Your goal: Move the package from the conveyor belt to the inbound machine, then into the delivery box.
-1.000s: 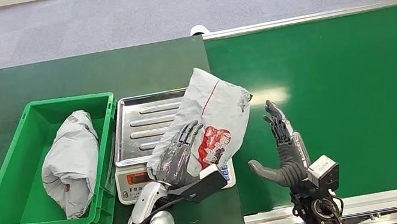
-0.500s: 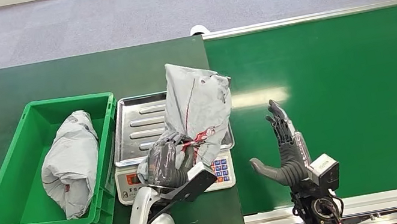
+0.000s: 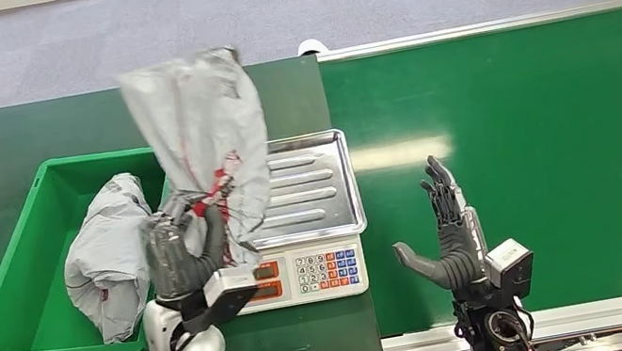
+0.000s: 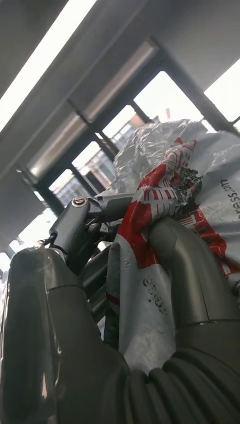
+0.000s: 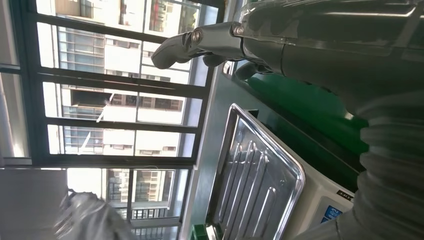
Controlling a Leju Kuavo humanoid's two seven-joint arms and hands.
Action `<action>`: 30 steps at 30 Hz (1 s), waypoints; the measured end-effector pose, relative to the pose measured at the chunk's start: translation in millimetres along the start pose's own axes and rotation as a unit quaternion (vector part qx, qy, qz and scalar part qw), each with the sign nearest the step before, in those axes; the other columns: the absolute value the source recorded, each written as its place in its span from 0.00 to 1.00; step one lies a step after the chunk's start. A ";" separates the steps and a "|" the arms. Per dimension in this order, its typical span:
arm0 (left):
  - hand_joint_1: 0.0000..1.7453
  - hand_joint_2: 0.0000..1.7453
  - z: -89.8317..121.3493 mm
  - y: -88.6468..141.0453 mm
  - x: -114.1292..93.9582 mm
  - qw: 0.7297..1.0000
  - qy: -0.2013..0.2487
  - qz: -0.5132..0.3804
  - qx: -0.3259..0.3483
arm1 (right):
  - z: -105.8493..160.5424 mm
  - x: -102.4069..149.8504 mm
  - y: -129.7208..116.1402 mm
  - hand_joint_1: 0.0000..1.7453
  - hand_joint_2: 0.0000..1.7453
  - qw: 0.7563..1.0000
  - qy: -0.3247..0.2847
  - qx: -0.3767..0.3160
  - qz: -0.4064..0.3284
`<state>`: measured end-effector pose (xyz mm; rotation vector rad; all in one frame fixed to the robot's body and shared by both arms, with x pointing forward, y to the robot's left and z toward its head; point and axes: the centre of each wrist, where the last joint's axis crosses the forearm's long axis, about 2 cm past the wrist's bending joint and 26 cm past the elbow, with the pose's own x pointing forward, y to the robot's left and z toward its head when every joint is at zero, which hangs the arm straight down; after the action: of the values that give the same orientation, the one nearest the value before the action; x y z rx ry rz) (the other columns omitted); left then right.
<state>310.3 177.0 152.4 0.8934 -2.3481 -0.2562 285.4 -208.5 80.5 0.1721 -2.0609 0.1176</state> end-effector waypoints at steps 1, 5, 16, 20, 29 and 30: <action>1.00 1.00 -6.6 10.0 -2.2 1.000 -0.003 -0.012 0.023 | 0.0 -0.1 1.0 0.00 1.00 1.000 0.000 -0.001 -0.001; 1.00 1.00 -27.5 48.3 -11.3 0.993 -0.024 -0.075 0.086 | 0.4 -0.9 3.7 0.00 1.00 1.000 0.002 -0.001 -0.005; 0.99 1.00 -27.6 107.2 -47.5 0.965 -0.004 -0.243 0.098 | -2.1 -2.0 6.9 0.00 1.00 1.000 0.003 0.010 -0.002; 0.92 1.00 -10.9 98.1 -60.8 0.953 0.061 -0.295 0.031 | -2.2 -2.2 5.7 0.00 1.00 1.000 0.003 0.017 0.001; 0.48 1.00 16.6 38.0 -67.9 0.936 0.254 -0.228 -0.082 | -1.0 -3.2 -1.6 0.00 1.00 1.000 0.006 0.021 0.007; 0.36 1.00 16.7 33.4 -67.6 0.936 0.260 -0.218 -0.096 | -0.9 -3.4 -2.2 0.00 1.00 1.000 0.007 0.021 0.008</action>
<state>322.1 246.0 119.7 1.2077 -1.5964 -0.3675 288.1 -210.3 78.0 0.1793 -2.0479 0.1717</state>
